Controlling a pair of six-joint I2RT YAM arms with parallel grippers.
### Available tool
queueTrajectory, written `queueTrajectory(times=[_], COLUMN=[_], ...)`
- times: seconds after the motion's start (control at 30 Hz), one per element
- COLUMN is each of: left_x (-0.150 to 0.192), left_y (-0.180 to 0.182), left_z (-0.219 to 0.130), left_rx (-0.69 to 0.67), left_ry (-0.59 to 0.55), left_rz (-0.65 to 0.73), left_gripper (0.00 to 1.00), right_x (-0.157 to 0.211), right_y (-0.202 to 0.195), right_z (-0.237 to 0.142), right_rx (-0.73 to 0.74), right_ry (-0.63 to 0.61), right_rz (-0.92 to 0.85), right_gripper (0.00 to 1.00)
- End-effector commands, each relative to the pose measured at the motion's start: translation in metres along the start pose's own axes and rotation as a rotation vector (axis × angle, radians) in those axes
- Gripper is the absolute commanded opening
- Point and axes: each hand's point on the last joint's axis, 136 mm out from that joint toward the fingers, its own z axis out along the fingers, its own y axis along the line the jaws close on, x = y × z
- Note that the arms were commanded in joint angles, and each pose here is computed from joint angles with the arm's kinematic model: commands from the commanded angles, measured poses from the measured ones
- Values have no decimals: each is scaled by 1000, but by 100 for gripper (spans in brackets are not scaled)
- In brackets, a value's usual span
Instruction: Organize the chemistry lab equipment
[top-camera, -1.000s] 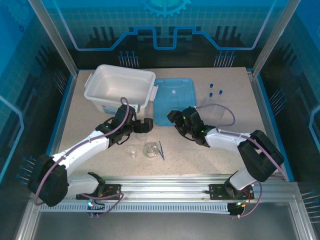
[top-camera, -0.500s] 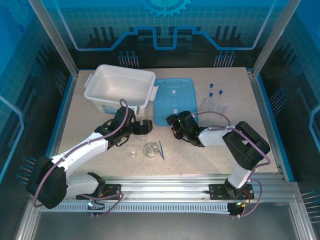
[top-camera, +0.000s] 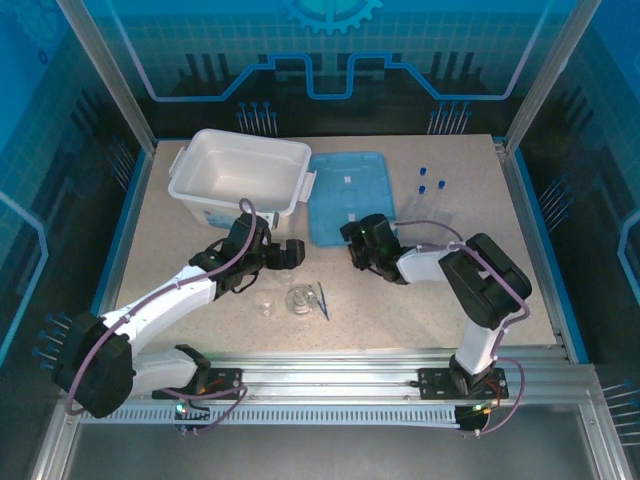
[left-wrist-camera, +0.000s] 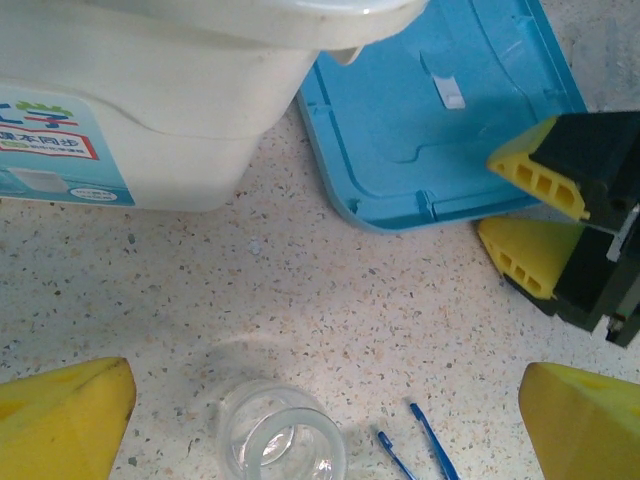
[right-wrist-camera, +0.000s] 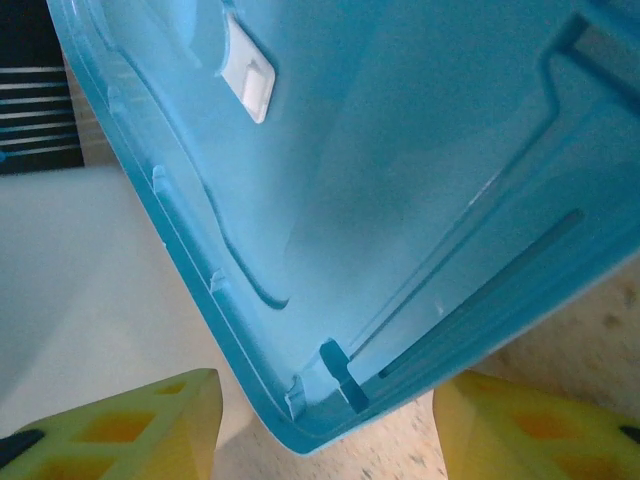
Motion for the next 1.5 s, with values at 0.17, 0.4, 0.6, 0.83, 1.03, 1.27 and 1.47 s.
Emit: queueTrajectory(times=[0.17, 0.4, 0.6, 0.83, 1.03, 1.27, 1.47], left_x=[-3, -2, -2, -2, -3, -3, -2], left_y=[-1, -1, 0, -1, -4, -5, -4], left_z=[-1, -3, -5, -6, -6, -7, -5], left_rx=[23, 27, 27, 30, 39, 43, 40], left_ry=[-8, -7, -8, -5, -2, 3, 6], left_rz=[-7, -10, -10, -12, -13, -16, -16], left_gripper=[99, 99, 99, 99, 99, 99, 99], right_x=[-47, -68, -80, -99, -103, -106, -101], right_y=[32, 46, 57, 71, 85, 97, 104], right_z=[30, 51, 58, 61, 63, 55, 44], right_rx=[-83, -113, -129, -157, -189, -195, -185], right_ry=[-98, -127, -162, -212, -226, -248, -267], right_rz=[55, 79, 97, 122, 140, 117, 72], right_gripper=[57, 57, 56, 56, 54, 45, 35])
